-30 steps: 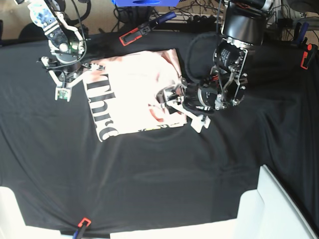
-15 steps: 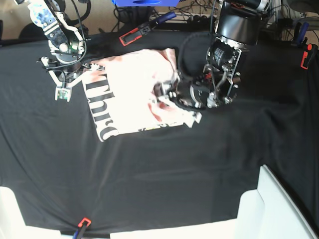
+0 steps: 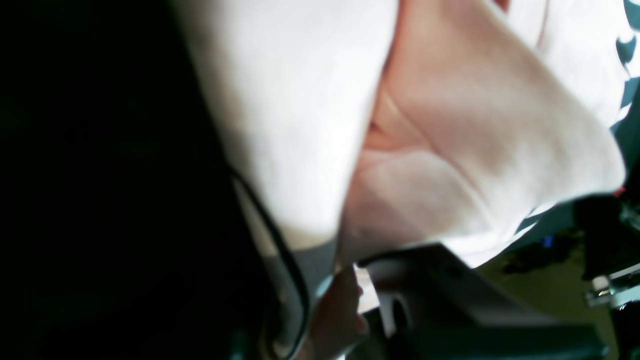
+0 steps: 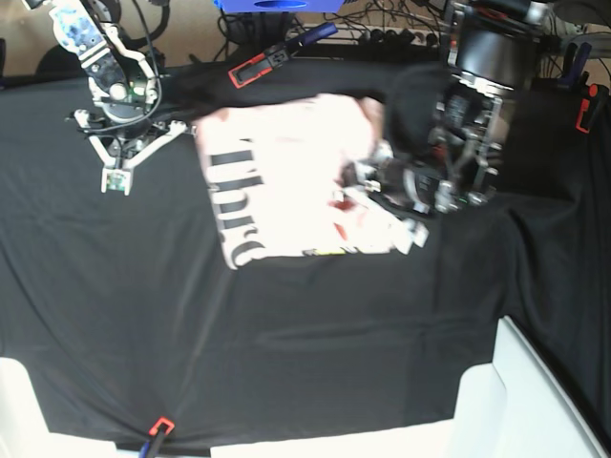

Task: Fold the T-shirt properly
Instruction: 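Fold the grasped side over the shirt with the left gripper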

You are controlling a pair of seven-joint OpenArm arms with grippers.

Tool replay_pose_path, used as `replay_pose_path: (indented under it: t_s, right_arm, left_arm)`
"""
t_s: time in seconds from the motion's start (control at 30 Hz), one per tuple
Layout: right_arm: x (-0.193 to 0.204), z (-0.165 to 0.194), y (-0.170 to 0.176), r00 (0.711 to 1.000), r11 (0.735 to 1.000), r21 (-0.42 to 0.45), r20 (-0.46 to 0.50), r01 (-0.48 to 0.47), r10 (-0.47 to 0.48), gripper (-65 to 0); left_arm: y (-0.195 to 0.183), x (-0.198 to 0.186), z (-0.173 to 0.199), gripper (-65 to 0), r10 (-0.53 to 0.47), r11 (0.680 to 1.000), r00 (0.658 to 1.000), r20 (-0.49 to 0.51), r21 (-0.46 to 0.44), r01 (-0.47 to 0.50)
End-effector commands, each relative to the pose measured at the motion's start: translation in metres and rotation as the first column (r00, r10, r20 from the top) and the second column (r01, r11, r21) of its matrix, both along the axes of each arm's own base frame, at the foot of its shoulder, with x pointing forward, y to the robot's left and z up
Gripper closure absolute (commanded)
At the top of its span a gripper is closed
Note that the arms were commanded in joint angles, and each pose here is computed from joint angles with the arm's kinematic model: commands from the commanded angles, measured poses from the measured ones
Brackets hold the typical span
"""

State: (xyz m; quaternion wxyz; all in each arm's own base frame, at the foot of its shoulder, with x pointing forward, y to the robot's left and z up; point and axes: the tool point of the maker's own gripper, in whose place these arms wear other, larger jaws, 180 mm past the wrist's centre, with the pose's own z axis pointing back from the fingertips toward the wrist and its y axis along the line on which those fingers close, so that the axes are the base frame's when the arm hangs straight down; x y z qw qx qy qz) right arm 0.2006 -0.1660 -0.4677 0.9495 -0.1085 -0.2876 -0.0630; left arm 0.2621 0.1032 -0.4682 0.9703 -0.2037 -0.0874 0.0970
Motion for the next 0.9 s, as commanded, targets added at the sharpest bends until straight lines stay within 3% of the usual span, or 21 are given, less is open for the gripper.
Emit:
replay_pose_path:
  t_s: [0.0,0.13,0.27,0.4,0.53,0.63,0.87]
  right_arm:
    - [0.008,0.008,-0.005,0.999,1.0,-0.02,0.04,0.0,0.001,0.0]
    - [0.01,0.009,-0.005,0.999,1.0,-0.02,0.045,0.0,0.001,0.0]
    - [0.012,0.009,-0.003,0.999,1.0,-0.017,0.048,0.001,0.0,0.0]
    - [0.015,0.011,-0.005,0.998,1.0,-0.02,0.055,0.0,0.001,0.0]
    - [0.015,0.011,-0.005,0.998,1.0,-0.02,0.055,0.0,0.001,0.0]
    - [0.015,0.011,-0.005,0.998,1.0,-0.02,0.055,0.0,0.001,0.0]
    - [0.016,0.007,-0.01,0.999,0.999,-0.035,0.045,0.005,-0.004,0.0]
  left_arm:
    - [0.002,0.026,0.02,0.0,-0.008,1.0,0.998,0.06,-0.005,0.008]
    - [0.015,0.056,0.043,0.0,-0.072,0.995,0.993,0.096,0.081,0.064]
    - [0.011,0.084,0.061,0.0,-0.215,0.953,0.969,0.125,0.245,0.18]
    - [0.0,0.108,0.064,0.0,-0.342,0.874,0.934,0.101,0.398,0.278]
    - [-0.002,0.123,0.048,0.0,-0.399,0.797,0.917,0.015,0.501,0.339]
    - [-0.001,0.142,0.045,0.0,-0.436,0.737,0.9,0.023,0.582,0.343]
    - [-0.016,0.182,0.046,0.0,-0.57,0.549,0.821,0.03,0.757,0.354]
